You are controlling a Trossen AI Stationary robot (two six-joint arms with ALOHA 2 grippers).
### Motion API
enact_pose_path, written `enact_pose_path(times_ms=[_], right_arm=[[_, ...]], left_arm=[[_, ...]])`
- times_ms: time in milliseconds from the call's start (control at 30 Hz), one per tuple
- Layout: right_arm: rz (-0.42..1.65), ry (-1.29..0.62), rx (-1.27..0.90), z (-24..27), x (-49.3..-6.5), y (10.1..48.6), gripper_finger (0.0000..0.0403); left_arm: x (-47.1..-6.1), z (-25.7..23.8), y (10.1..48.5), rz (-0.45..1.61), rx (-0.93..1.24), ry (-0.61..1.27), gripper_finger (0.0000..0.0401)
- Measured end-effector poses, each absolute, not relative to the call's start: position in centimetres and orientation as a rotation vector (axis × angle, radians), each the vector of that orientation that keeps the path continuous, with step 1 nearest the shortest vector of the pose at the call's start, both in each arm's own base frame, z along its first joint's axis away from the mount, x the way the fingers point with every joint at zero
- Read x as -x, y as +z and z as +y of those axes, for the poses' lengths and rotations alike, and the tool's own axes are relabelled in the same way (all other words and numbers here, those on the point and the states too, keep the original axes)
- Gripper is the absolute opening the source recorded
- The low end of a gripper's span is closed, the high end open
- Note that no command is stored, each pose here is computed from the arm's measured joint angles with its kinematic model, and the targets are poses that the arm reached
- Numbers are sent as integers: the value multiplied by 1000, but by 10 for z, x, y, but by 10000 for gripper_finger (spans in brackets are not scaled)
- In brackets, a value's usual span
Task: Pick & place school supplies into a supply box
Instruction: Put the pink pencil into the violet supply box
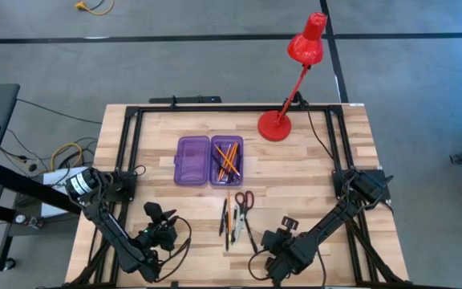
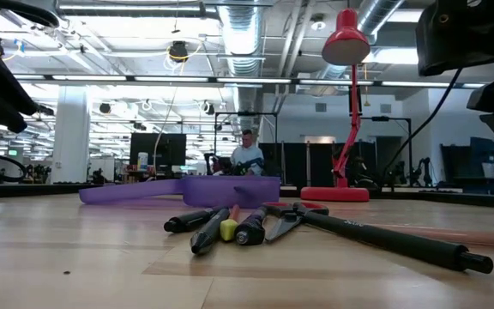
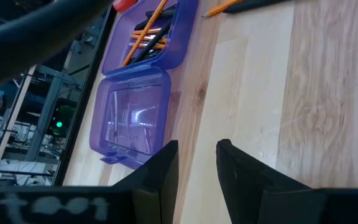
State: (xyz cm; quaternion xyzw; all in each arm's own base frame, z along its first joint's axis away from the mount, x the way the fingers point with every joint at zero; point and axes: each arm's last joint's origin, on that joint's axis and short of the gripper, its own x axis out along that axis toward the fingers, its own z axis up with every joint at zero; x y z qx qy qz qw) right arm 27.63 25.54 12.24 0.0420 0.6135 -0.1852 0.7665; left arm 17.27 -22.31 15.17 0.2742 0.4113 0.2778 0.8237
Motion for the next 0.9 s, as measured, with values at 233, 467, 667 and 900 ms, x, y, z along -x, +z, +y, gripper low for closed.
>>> enact_pose_path(times_ms=[233, 467, 667, 900], right_arm=[[1331, -380, -89, 251, -283, 122, 118], [1325, -373, -95, 245, -282, 115, 123], [1303, -342, -92, 245, -283, 113, 121], [1312, -327, -86, 241, -288, 113, 121]], left_arm=[[-173, -223, 151, 872, -577, 589, 99], [-173, -224, 151, 869, -566, 585, 99], [-174, -224, 151, 868, -566, 586, 99], [-174, -225, 151, 863, -563, 584, 99]])
